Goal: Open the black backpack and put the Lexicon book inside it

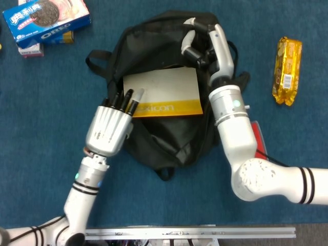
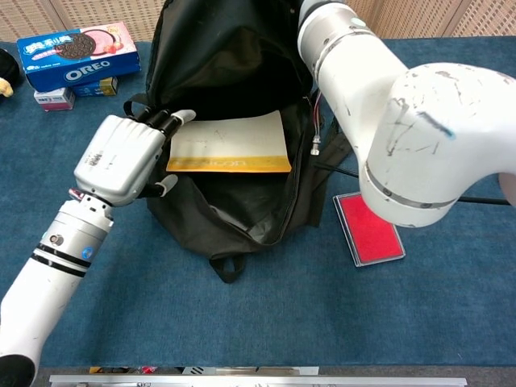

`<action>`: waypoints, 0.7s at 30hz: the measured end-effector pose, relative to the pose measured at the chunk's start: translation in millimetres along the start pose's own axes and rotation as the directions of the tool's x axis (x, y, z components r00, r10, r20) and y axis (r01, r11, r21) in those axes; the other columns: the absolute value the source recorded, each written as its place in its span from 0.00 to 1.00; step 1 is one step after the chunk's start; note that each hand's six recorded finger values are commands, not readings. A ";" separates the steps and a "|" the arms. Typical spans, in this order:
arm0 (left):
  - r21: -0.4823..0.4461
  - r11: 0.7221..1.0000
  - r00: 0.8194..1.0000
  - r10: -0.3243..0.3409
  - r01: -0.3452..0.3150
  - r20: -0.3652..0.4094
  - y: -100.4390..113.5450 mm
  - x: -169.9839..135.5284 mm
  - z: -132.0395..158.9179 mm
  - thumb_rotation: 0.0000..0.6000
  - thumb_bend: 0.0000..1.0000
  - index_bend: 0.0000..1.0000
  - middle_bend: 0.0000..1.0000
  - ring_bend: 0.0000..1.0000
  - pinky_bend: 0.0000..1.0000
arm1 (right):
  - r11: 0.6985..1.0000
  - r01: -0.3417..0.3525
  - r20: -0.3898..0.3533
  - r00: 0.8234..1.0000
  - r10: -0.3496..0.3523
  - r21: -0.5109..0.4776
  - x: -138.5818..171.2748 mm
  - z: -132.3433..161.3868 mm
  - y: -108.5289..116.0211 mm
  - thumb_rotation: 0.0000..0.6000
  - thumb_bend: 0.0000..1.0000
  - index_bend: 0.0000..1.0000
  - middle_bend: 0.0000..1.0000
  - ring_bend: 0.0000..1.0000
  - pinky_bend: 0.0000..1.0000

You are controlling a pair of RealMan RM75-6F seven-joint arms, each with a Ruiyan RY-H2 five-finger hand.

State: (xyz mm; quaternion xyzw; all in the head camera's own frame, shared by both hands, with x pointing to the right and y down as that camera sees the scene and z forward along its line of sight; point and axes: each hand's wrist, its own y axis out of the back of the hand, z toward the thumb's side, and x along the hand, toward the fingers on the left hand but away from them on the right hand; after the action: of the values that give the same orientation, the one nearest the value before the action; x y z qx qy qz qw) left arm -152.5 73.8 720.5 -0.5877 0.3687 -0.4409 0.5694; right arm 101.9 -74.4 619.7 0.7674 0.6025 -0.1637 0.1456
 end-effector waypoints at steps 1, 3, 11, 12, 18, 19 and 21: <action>0.000 1.000 1.000 -0.001 0.001 -0.004 0.9 -1.7 -3.4 1.00 0.21 0.14 0.25 0.25 0.52 | 1.000 0.001 -0.001 1.000 -0.001 -0.003 -0.4 0.9 2.5 1.00 0.79 0.81 0.71 0.54 0.78; -0.001 1.000 1.000 -0.001 0.001 -0.015 2.7 -5.3 -12.4 1.00 0.21 0.14 0.25 0.24 0.51 | 1.000 -0.002 -0.003 1.000 0.002 -0.003 -0.5 2.3 5.5 1.00 0.79 0.81 0.71 0.54 0.78; -0.007 1.000 0.996 -0.002 0.001 -0.084 9.9 -7.1 -48.6 1.00 0.21 0.14 0.25 0.24 0.51 | 0.996 -0.070 0.004 0.998 0.070 0.061 7.6 -6.1 8.3 1.00 0.78 0.81 0.68 0.54 0.77; -0.008 1.000 0.995 -0.002 0.001 -0.095 11.1 -6.6 -53.1 1.00 0.21 0.14 0.25 0.24 0.51 | 0.994 -0.080 0.005 0.997 0.080 0.070 8.6 -7.4 8.1 1.00 0.78 0.81 0.68 0.53 0.77; 0.003 1.000 0.990 -0.003 0.004 -0.140 15.0 -7.1 -74.9 1.00 0.21 0.14 0.25 0.24 0.51 | 0.983 -0.134 0.013 0.991 0.133 0.122 16.8 -16.9 3.9 1.00 0.77 0.79 0.65 0.51 0.74; 0.004 1.000 0.989 -0.005 0.006 -0.147 15.1 -7.7 -77.9 1.00 0.21 0.14 0.25 0.24 0.51 | 0.981 -0.143 0.014 0.990 0.142 0.133 18.7 -19.1 3.0 1.00 0.76 0.78 0.64 0.51 0.73; 0.005 1.000 0.987 -0.009 0.010 -0.160 15.2 -9.0 -84.1 1.00 0.21 0.14 0.25 0.24 0.51 | 0.976 -0.158 0.019 0.987 0.157 0.147 21.8 -23.1 2.2 1.00 0.76 0.76 0.63 0.50 0.71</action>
State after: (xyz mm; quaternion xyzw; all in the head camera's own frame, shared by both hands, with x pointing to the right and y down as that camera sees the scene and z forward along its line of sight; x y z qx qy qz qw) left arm -233.4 52.0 701.4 -0.5505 0.4090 -0.4905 0.5377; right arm 110.7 -46.1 631.3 0.8208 0.5255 -0.1988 0.1027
